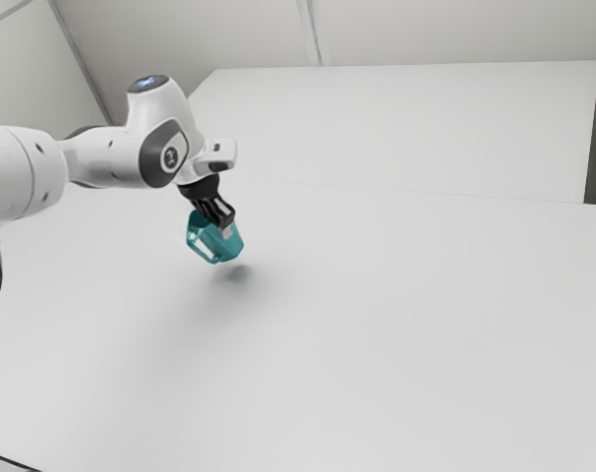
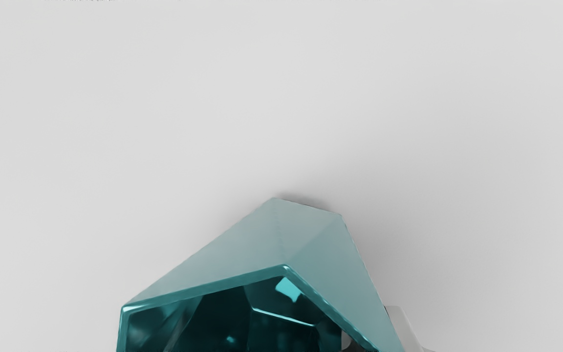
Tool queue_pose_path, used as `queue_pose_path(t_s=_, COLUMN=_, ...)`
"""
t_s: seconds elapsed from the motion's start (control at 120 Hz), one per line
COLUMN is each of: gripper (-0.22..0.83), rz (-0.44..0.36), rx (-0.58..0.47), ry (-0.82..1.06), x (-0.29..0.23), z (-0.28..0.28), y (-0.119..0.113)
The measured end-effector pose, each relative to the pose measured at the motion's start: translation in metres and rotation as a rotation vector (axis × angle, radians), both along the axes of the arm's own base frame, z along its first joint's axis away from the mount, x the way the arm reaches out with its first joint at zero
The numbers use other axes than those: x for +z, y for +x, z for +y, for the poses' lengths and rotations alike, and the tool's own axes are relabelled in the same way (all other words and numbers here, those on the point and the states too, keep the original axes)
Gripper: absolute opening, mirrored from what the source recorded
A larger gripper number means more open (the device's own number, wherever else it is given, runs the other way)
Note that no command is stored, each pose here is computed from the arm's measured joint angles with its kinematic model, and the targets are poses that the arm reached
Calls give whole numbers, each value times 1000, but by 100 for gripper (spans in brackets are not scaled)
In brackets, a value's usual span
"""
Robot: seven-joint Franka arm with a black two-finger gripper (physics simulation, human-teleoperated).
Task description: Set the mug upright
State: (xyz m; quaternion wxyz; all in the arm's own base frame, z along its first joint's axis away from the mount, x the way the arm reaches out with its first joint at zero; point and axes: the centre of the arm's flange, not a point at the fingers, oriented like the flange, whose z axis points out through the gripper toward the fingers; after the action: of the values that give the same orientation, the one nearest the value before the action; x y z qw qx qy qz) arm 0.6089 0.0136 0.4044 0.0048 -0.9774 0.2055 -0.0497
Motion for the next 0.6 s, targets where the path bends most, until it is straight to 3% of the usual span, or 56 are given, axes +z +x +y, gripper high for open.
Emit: queue_pose_path(t_s=0.6, gripper=-17, rz=89, rx=164, ry=35, x=-48, z=-15, y=-12)
